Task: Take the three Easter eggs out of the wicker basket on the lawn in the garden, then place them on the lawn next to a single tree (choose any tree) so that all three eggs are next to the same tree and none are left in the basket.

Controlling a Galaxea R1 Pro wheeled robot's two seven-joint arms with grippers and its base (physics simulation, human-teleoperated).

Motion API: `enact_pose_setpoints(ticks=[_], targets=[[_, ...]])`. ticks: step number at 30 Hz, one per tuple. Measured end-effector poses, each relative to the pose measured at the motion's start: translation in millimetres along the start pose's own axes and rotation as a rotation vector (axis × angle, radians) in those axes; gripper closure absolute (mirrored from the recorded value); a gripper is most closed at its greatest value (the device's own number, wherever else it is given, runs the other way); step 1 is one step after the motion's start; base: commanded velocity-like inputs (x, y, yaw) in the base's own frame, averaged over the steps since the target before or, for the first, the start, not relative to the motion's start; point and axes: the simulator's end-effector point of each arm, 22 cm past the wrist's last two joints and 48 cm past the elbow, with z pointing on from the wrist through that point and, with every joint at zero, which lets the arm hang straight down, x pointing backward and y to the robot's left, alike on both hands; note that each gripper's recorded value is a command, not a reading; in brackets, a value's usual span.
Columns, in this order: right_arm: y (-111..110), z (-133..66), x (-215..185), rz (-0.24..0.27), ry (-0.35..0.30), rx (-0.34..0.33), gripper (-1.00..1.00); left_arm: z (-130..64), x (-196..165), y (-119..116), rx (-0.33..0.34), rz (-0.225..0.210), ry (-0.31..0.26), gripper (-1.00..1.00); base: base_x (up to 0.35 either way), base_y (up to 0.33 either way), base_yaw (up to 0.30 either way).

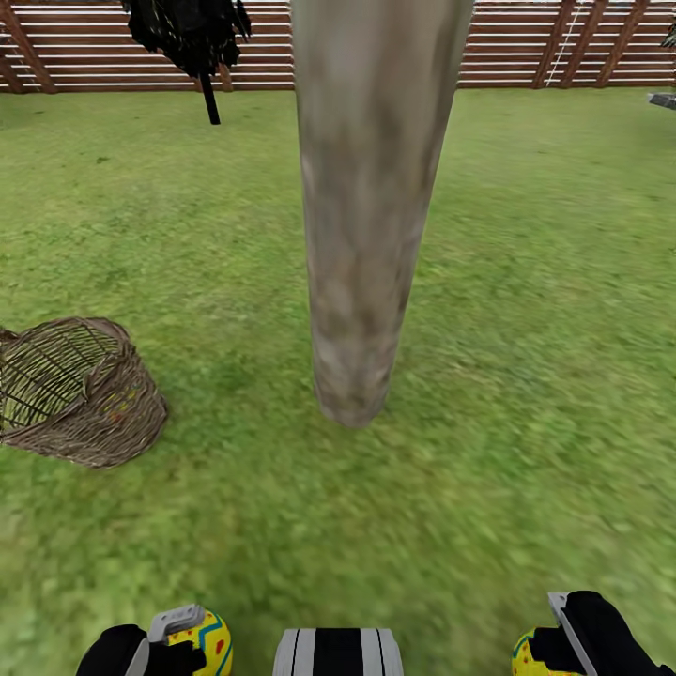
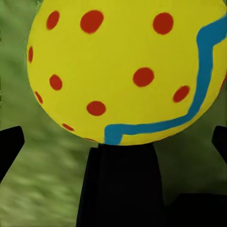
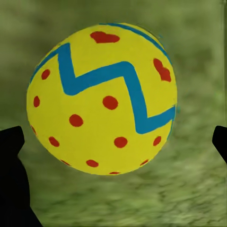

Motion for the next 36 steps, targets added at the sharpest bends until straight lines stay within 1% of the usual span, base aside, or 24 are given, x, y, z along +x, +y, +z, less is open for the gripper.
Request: enact_pose_setpoints(ticks=[6,8,10,15,20,32,36], targets=[[0,-7.1,-7,0.008,-0.03,-0.009,-1.0,-5.1,-5,-6,0.006,0.005,-0.023,-1.0,0.0,0.0,0.0],[-4,-6.6,-8,0.008,-0.034,-0.006,-1.0,-4.2,-3,-10,0.012,0.003,-0.019,-1.0,0.0,0.0,0.0],[-4,-3.6,-2,0.01,-0.018,-0.007,-1.0,-4.8,-3,-13,0.019,0.003,-0.021,-1.0,-0.11,0.0,0.0],[-5,-10.2,-6,0.015,-0.035,-0.009,-1.0,-10.6,-8,-20,0.028,0.005,-0.039,-1.0,-0.12,0.0,0.0],[-5,-17.0,-11,0.02,-0.053,-0.013,-1.0,-16.4,-12,-26,0.034,0.008,-0.057,-1.0,-0.3,0.0,0.0],[-6,-34.1,-20,0.033,-0.093,-0.019,-1.0,-32.8,-26,-30,0.048,0.01,-0.105,-1.0,-0.339,0.0,0.0],[-7,-40.1,-24,0.036,-0.108,-0.021,-1.0,-38.4,-30,-31,0.053,0.01,-0.121,-1.0,-0.272,-0.081,0.0]])
